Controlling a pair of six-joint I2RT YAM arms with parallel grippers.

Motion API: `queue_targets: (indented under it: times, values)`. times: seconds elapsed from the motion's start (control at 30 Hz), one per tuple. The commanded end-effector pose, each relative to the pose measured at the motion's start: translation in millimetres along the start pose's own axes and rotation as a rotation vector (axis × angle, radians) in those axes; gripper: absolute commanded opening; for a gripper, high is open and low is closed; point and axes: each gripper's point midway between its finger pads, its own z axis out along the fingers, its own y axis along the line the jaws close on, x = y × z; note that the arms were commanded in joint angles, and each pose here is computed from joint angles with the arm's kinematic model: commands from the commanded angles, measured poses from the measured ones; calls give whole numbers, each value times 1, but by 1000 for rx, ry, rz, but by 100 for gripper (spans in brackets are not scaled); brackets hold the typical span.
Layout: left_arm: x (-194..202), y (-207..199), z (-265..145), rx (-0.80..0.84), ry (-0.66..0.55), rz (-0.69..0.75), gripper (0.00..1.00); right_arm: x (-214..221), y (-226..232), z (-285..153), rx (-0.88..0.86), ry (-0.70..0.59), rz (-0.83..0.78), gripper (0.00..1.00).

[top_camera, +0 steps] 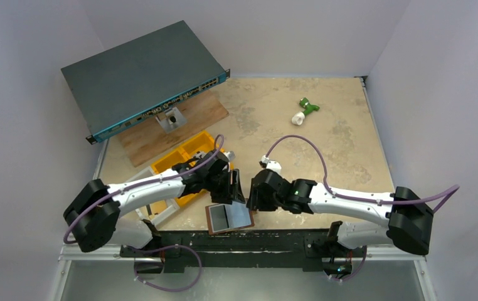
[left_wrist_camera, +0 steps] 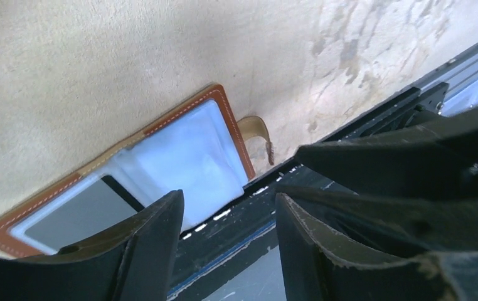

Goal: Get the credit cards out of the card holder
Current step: Remove the credit card from the card holder.

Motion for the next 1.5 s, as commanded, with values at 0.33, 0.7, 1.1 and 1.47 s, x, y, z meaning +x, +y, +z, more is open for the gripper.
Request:
queue_targets:
  times: [0.33,0.7,1.1,1.47]
  values:
    - [-17,26,-87,-77,-238,27,61,-22,34,2,-76,-60,-22,51]
    - [-6,70,-108,-135,-301,-80,65,0,82,17,-137,-2,-142,55]
    - [0,86,-106,-180,-299,-127,63,36,98,53,-43,81,-244,49]
    - [8,78,-88,-98,-238,-134,54,52,84,65,-88,134,-188,49]
